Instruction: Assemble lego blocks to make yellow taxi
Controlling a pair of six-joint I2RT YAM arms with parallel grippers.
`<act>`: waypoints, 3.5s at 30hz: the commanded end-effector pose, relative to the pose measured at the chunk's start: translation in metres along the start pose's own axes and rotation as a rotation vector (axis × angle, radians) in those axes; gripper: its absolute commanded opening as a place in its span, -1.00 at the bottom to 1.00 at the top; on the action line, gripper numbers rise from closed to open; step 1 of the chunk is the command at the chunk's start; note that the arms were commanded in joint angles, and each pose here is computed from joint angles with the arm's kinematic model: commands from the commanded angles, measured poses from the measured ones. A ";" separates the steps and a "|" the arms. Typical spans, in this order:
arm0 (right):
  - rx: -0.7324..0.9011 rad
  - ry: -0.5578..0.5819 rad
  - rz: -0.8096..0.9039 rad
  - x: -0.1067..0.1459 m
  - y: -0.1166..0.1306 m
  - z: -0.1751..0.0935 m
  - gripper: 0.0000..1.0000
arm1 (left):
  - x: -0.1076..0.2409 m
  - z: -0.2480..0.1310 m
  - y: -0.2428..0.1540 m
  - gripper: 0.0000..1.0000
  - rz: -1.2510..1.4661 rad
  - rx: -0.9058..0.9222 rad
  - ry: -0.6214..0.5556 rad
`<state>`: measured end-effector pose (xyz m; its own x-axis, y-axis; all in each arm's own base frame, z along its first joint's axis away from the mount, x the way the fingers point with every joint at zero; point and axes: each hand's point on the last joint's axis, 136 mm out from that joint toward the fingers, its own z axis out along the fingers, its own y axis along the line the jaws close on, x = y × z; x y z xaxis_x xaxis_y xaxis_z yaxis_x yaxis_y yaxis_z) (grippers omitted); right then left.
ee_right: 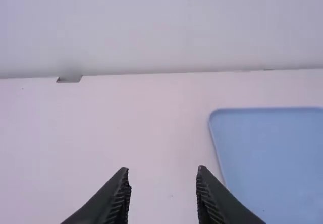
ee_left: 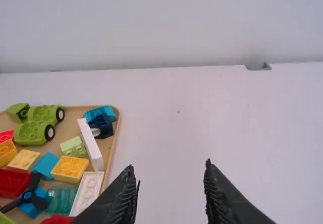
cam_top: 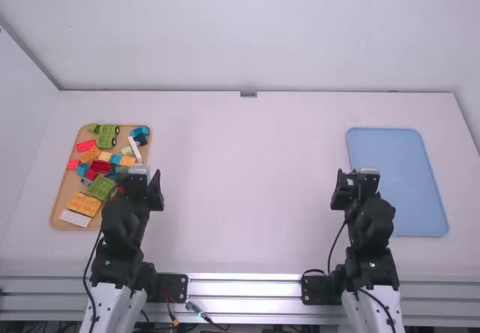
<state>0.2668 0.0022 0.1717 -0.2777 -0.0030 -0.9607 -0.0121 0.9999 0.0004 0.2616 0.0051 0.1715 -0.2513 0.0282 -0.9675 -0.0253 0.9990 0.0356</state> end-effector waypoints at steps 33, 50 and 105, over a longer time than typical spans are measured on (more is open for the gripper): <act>0.057 0.235 0.024 -0.054 -0.021 0.096 0.87 | -0.041 0.047 0.107 0.87 -0.409 -0.513 0.288; 0.033 0.209 0.006 -0.065 -0.012 0.112 0.98 | 0.091 0.026 0.224 0.98 -0.878 -0.708 0.820; 0.043 0.170 0.016 -0.075 -0.015 0.114 0.98 | 0.141 -0.032 0.246 0.46 -0.985 -0.963 0.854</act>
<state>0.3910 -0.0105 0.1976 -0.4642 0.0103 -0.8857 0.0298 0.9995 -0.0040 0.1984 0.2554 0.0564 -0.2043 -0.9280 -0.3116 -0.9715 0.2314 -0.0522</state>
